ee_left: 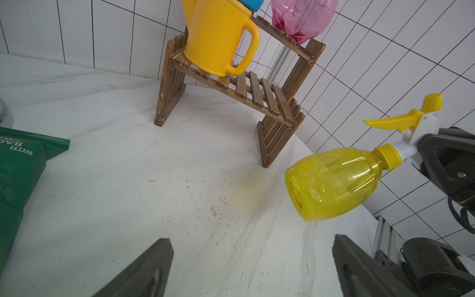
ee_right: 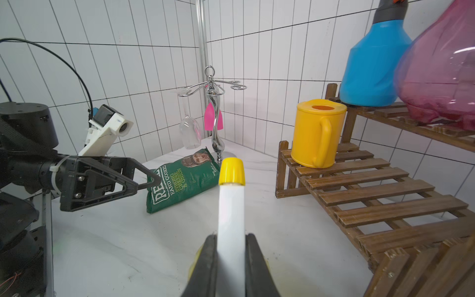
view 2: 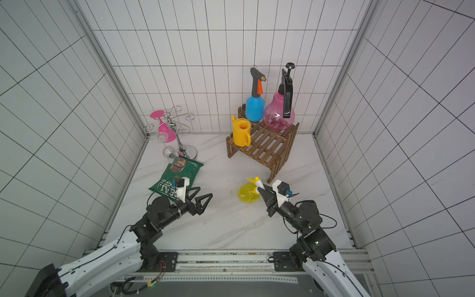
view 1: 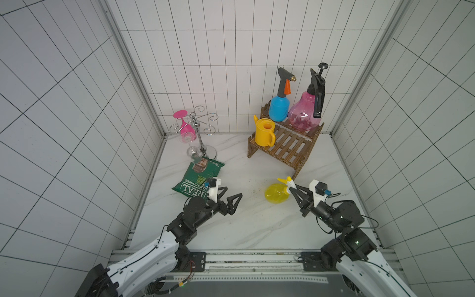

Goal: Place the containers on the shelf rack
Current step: 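Place the container on the shelf.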

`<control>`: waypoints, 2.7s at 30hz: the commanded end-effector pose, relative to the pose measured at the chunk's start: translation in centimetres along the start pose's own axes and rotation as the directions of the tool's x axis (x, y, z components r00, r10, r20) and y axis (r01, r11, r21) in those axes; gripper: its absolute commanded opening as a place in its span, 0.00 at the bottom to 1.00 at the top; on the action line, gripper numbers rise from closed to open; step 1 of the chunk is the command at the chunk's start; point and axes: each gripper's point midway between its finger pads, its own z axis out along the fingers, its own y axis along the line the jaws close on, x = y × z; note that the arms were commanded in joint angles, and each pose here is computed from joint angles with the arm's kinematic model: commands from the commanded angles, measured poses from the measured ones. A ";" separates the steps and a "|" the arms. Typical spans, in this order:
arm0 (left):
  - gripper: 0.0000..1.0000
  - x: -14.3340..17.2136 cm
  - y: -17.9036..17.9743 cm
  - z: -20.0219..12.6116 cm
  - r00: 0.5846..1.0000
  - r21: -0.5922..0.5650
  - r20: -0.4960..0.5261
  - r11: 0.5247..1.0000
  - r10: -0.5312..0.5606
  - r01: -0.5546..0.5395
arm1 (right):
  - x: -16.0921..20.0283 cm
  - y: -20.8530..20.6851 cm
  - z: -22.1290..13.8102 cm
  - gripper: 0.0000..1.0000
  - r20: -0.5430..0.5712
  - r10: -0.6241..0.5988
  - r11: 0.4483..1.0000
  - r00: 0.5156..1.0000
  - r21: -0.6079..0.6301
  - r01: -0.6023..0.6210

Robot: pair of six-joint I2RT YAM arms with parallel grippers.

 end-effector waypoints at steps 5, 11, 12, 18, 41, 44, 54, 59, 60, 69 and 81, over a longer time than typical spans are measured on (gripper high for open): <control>0.98 -1.8 -1.6 -0.5 0.997 0.063 0.042 0.996 -0.061 0.058 | -3.8 -3.3 0.4 0.00 0.013 0.039 0.982 0.999 0.185 -0.041; 0.98 -2.1 -2.1 -1.0 0.994 0.090 0.056 0.992 -0.090 0.084 | -6.1 -5.9 2.1 0.00 -0.059 0.025 0.951 0.998 0.308 -0.006; 0.99 -2.1 -2.1 -1.0 0.994 0.092 0.057 0.992 -0.094 0.088 | -6.7 -6.3 2.4 0.00 -0.066 0.019 0.945 0.998 0.326 0.003; 0.98 -2.3 -2.4 -1.3 0.992 0.108 0.066 0.990 -0.104 0.096 | -9.9 -8.2 4.0 0.00 -0.121 -0.033 0.918 0.992 0.389 0.078; 0.98 -2.4 -2.5 -1.4 0.992 0.108 0.070 0.990 -0.101 0.093 | -9.7 -15.5 11.9 0.00 -0.299 0.065 0.912 0.952 0.404 0.064; 0.98 -2.5 -2.5 -1.5 0.992 0.108 0.073 0.990 -0.100 0.092 | -9.4 -16.1 12.2 0.01 -0.313 0.075 0.909 0.947 0.412 0.065; 0.98 -2.5 -2.4 -1.6 0.992 0.106 0.075 0.990 -0.100 0.092 | -8.8 -17.4 12.7 0.05 -0.355 0.090 0.898 0.931 0.433 0.079; 0.98 -2.5 -2.4 -1.5 0.992 0.105 0.074 0.990 -0.100 0.092 | -8.4 -17.9 13.0 0.08 -0.374 0.094 0.895 0.923 0.437 0.086; 0.98 -2.5 -2.4 -1.6 0.992 0.105 0.074 0.990 -0.100 0.092 | -8.3 -17.9 13.0 0.09 -0.377 0.094 0.895 0.921 0.437 0.088; 0.98 -2.5 -2.3 -1.5 0.992 0.100 0.075 0.991 -0.099 0.092 | -7.9 -18.8 13.0 0.10 -0.397 0.093 0.880 0.913 0.461 0.110; 0.98 -2.4 -2.3 -1.5 0.992 0.099 0.074 0.991 -0.100 0.093 | -7.2 -19.5 13.2 0.20 -0.419 0.100 0.871 0.903 0.475 0.124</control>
